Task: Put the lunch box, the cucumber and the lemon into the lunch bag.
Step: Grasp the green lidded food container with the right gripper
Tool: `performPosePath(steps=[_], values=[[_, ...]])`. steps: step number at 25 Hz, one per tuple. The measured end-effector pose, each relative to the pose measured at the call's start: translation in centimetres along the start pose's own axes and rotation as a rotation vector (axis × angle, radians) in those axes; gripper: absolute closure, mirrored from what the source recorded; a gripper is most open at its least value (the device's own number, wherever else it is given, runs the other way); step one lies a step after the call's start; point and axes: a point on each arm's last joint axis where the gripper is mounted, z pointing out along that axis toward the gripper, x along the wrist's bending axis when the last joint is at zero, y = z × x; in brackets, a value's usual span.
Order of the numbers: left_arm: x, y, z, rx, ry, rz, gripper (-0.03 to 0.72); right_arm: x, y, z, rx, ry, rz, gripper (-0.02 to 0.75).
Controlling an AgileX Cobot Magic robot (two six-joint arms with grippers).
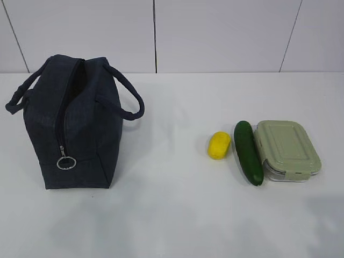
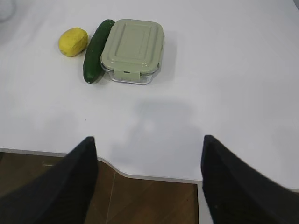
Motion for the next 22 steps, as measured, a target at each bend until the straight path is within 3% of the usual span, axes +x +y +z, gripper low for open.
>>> performPosePath(steps=[15, 22], values=[[0.0, 0.0, 0.0, 0.000, 0.002, 0.001, 0.262, 0.1, 0.6, -0.5, -0.046, 0.006, 0.012, 0.205], [0.0, 0.0, 0.0, 0.000, -0.005, 0.004, 0.262, 0.8, 3.2, 1.5, 0.089, 0.126, 0.118, 0.205]])
